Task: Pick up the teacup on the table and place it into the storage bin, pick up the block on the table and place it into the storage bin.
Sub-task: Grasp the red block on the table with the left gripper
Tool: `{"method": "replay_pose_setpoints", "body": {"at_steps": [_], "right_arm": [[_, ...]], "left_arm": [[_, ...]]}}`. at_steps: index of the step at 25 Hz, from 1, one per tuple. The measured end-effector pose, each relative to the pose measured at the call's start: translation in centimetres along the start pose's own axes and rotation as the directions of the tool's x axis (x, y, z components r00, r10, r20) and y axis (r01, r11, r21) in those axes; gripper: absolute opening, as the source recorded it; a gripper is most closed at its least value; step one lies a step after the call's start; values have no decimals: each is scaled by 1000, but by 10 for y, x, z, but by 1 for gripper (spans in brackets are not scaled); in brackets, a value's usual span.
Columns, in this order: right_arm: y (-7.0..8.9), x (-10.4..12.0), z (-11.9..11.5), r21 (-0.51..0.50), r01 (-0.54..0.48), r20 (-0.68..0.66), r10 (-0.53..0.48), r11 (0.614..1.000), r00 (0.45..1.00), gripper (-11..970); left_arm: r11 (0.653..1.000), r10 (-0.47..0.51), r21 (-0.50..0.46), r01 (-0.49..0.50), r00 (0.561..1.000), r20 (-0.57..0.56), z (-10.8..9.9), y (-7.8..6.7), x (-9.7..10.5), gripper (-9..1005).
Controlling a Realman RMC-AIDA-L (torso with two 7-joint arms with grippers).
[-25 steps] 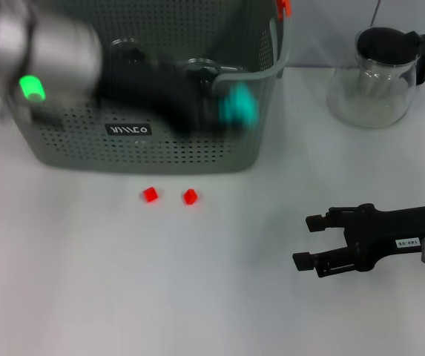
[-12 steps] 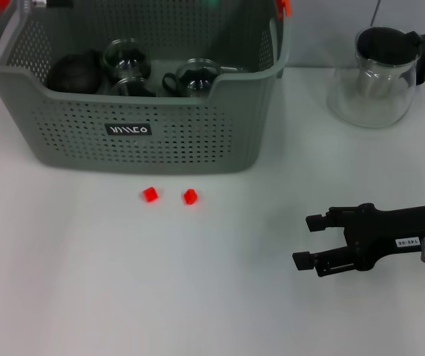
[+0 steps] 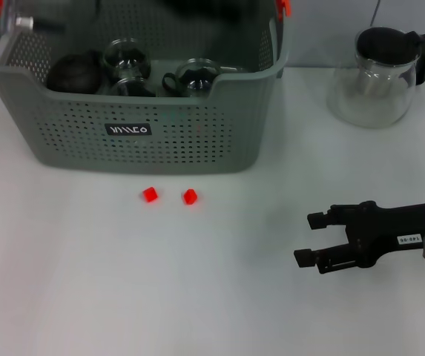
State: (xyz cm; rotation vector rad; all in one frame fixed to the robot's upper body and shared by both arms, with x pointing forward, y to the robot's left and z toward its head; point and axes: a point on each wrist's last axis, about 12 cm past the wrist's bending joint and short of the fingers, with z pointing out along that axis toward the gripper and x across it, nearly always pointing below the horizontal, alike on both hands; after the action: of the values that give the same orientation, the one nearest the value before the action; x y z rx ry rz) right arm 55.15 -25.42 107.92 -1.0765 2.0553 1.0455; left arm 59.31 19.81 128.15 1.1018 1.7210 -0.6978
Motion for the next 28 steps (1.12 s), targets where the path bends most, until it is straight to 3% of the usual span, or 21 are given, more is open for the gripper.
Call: {"method": "replay_pose_setpoints", "body": {"at_steps": [1,4,7,9,10,14,17,23,28], "right_arm": [[0,0,0,1,-1,3,1,1000,1000,947],[-1,-2,-1,5,-2,8,2,1000,1000,947],[-2,-2,-3,11,-5,16,5,1000,1000,947],[-2,-2,-3,13,-7,19,7,1000,1000,946],[-2,-2,-3,14,-7,20,7,1000,1000,946],[-2,-3,-1,16,-3,24,3,1000,1000,946],[-2,-6,1,13,3,22,-3,1000,1000,947],[-3,-9,2,12,8,22,-8,1000,1000,946],[-3,-8,2,15,-1,22,0,1000,1000,947]], "left_arm": [[993,76,90,-74,997,-18,-2,-19,3,851],[954,205,239,-182,976,-76,-3,-58,18,927],[927,260,319,-199,952,-161,4,-81,38,952],[928,249,332,-169,945,-213,8,-87,53,951],[933,211,342,-112,940,-268,15,-87,70,951],[941,157,335,-44,934,-320,25,-81,91,950],[966,117,259,-16,918,-380,34,-66,114,950],[994,102,73,-77,878,-468,49,-42,140,949],[993,109,19,-115,860,-499,55,-34,152,948]]}}
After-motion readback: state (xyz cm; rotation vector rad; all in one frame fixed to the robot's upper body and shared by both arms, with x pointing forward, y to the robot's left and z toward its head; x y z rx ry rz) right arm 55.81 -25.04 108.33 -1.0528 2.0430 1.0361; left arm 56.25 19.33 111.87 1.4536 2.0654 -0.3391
